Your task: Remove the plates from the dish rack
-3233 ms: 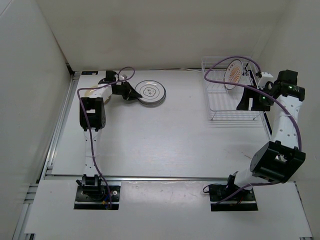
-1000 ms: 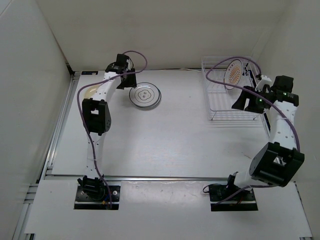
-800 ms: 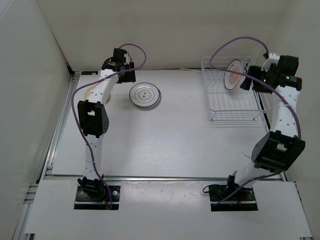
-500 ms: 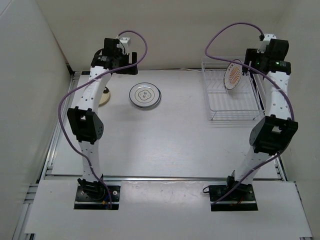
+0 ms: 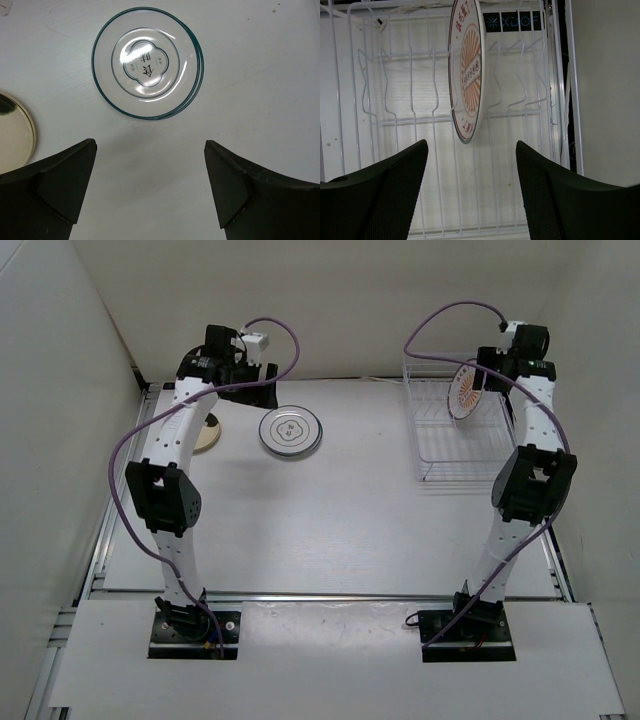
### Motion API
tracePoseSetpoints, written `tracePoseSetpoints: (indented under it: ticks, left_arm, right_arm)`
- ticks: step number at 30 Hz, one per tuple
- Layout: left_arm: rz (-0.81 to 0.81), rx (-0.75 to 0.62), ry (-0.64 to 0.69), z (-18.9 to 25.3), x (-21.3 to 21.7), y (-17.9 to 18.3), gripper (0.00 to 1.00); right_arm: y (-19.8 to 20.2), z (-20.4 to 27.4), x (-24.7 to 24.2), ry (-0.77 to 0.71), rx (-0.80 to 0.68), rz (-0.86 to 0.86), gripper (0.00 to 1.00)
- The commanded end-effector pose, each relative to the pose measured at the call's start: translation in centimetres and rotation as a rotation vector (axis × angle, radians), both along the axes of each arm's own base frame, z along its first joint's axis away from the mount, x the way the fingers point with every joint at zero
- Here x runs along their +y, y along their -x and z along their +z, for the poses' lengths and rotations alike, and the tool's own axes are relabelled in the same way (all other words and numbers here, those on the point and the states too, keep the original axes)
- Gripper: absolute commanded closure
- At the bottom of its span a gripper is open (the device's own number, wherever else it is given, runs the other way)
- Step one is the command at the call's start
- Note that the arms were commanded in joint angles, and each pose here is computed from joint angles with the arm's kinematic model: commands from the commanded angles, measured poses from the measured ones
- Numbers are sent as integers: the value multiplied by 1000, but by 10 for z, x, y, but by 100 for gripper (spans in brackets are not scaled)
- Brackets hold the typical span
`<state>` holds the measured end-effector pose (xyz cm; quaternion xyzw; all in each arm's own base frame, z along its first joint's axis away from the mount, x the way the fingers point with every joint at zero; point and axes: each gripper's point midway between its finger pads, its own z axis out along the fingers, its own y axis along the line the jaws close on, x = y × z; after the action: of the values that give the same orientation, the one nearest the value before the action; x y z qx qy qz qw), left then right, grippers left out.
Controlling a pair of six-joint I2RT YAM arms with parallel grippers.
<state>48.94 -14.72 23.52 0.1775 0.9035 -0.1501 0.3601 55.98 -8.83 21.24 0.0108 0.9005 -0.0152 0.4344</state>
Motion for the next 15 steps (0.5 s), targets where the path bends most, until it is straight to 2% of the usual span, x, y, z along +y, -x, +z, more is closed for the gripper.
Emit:
tracePoseSetpoints:
  ticks: [1,10,15]
  left_arm:
    - [-37,-51,15,31,-2,18,0]
    - [-50,-20,22,18,-5,17,0]
    - [-43,18,34,6,-7,16,0]
  right_arm:
    - [-21,20,-7,11,-89,-18,25]
    - [-46,-4,-6,17,-82,-4,25]
    - [-56,-17,-2,23,-78,11,32]
